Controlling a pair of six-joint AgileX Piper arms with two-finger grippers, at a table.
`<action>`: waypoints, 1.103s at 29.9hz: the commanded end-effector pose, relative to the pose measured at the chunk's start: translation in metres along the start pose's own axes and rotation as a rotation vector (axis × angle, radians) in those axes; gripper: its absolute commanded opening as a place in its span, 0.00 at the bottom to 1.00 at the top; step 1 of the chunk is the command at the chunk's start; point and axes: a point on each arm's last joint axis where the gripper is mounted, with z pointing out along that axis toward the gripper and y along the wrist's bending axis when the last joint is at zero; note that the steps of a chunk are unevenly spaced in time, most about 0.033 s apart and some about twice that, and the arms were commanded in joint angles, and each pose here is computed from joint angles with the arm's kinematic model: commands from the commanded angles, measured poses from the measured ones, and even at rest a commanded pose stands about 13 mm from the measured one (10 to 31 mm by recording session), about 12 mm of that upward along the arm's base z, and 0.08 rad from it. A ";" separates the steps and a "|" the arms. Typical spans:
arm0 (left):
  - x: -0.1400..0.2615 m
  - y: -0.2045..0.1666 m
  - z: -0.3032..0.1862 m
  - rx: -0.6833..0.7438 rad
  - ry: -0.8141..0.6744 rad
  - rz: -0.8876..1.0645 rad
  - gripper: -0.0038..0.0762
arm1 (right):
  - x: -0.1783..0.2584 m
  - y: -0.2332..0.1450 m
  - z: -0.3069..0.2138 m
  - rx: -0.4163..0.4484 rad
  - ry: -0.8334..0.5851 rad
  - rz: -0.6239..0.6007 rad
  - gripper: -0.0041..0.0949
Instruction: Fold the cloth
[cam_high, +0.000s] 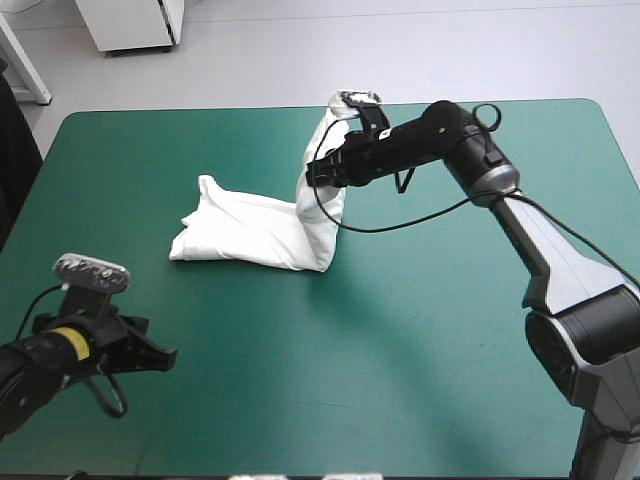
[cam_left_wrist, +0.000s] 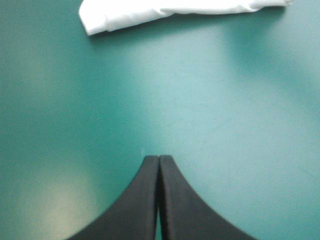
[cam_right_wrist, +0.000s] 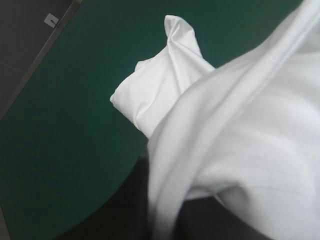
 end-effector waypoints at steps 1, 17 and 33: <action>0.008 0.007 -0.016 -0.048 -0.027 -0.041 0.04 | -0.013 0.034 0.002 -0.062 -0.105 -0.063 0.03; 0.010 0.001 -0.021 0.036 -0.058 -0.149 0.04 | -0.017 0.042 0.111 -0.095 -0.029 -0.067 0.04; 0.006 -0.004 -0.018 0.079 -0.061 -0.170 0.04 | 0.002 0.074 0.137 -0.257 0.053 -0.076 0.46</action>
